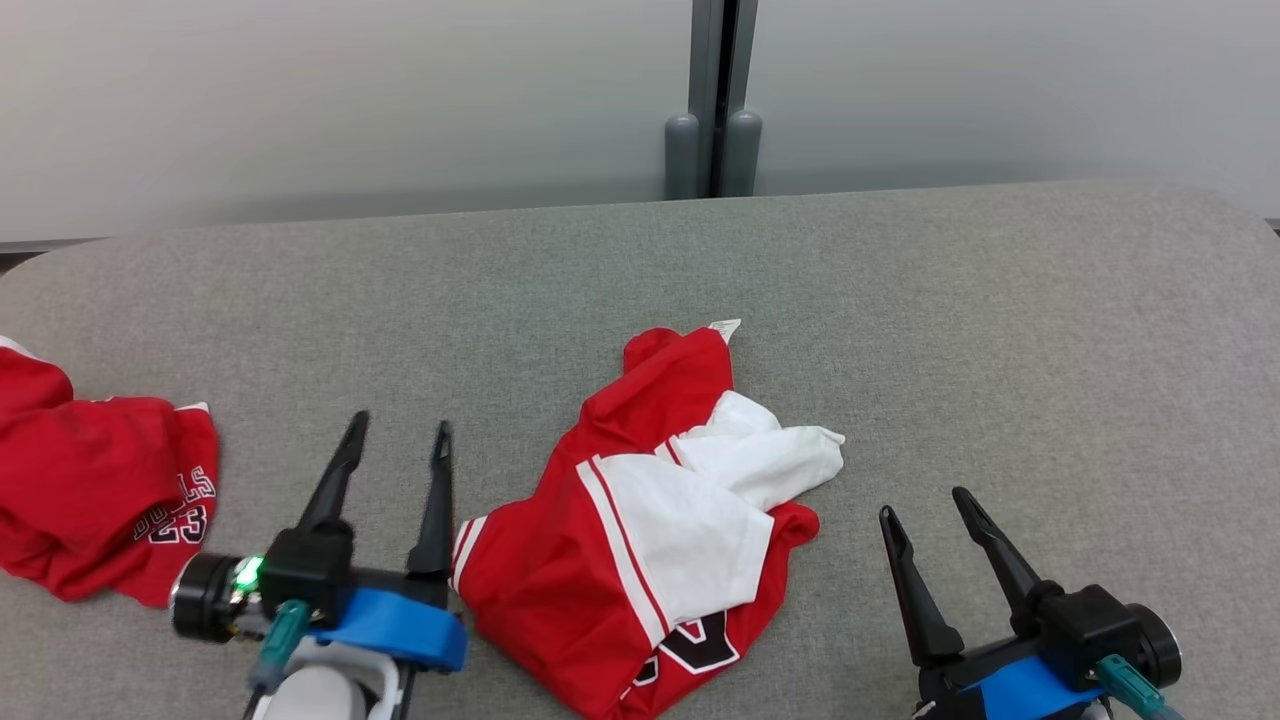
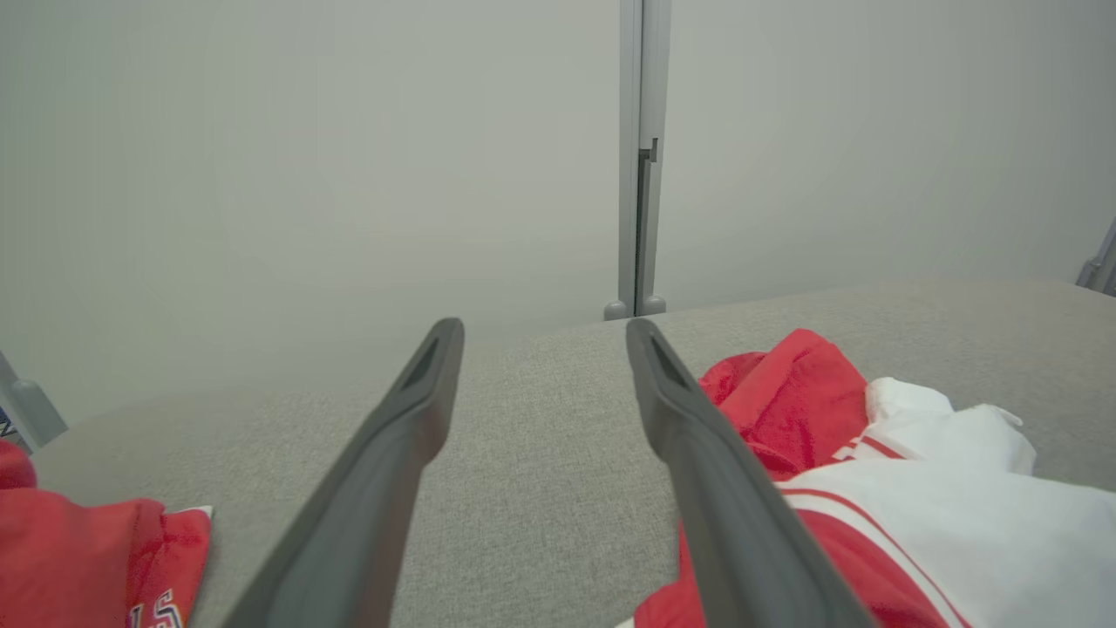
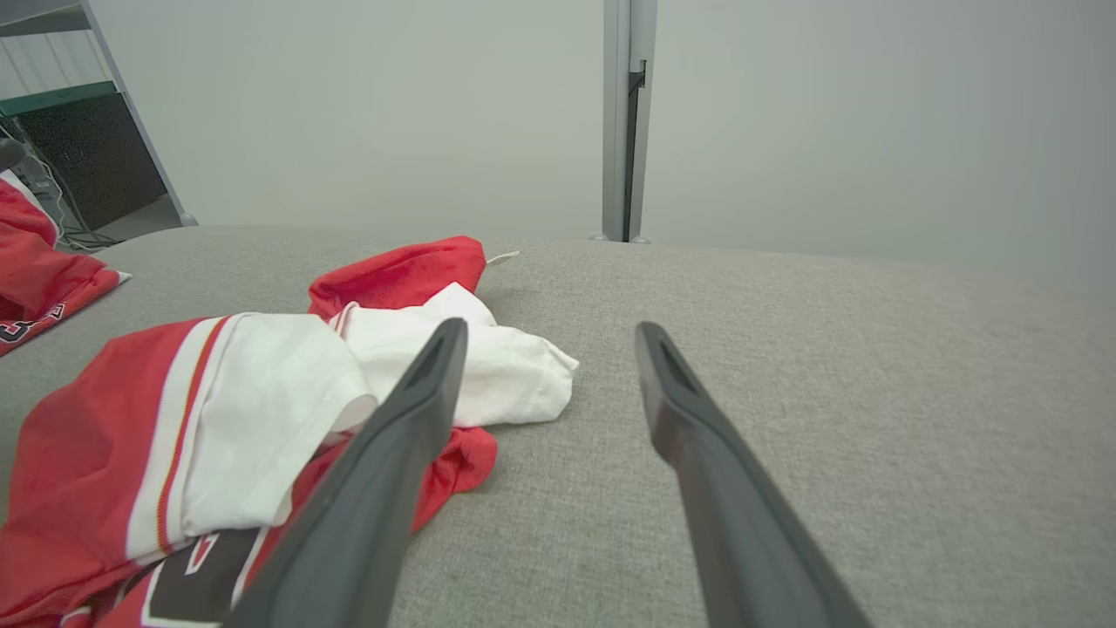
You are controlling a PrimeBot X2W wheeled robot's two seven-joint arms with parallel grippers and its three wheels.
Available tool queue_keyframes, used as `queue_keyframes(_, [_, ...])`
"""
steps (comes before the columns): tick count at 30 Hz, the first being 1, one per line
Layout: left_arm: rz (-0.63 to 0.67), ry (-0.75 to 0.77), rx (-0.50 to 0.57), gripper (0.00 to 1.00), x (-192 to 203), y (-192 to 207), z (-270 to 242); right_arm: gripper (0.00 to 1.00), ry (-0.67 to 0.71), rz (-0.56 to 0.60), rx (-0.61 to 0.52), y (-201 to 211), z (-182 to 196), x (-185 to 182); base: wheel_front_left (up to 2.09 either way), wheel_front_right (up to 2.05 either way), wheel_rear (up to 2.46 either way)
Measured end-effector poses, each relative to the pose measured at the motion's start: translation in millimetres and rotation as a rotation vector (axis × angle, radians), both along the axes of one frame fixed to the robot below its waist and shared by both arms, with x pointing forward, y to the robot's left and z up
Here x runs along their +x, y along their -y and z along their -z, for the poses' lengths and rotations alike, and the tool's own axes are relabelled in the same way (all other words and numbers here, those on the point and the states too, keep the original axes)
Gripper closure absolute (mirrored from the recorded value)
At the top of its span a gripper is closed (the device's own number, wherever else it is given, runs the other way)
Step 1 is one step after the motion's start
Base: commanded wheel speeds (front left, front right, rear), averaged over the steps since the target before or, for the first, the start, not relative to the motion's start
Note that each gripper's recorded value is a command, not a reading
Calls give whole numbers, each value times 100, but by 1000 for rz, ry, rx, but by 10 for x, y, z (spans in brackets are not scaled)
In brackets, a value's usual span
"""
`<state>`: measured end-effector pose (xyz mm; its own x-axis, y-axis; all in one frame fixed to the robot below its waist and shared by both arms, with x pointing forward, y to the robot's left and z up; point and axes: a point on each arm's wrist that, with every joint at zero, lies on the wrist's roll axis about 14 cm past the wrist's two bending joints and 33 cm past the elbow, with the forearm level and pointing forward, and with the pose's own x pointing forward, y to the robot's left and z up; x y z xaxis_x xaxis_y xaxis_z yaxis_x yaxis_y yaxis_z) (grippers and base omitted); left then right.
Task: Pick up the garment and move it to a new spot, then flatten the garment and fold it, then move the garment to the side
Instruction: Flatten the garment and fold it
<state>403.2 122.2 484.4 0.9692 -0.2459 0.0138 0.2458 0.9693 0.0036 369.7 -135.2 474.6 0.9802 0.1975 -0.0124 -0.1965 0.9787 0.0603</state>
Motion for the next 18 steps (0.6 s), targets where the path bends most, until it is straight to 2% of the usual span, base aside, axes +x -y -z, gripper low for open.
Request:
queue_keyframes(4, [101, 0, 25, 0, 83, 292, 10, 0, -5, 5, -1, 14, 18, 20, 0, 0, 0])
queue_keyframes(9, [227, -79, 82, 0, 99, 639, 212, 0, -16, 19, -3, 58, 51, 30, 0, 0, 0])
queue_keyframes(18, [409, -292, 159, 0, -190, 985, 770, 0, -36, 51, -1, 159, 113, 37, 0, 0, 0])
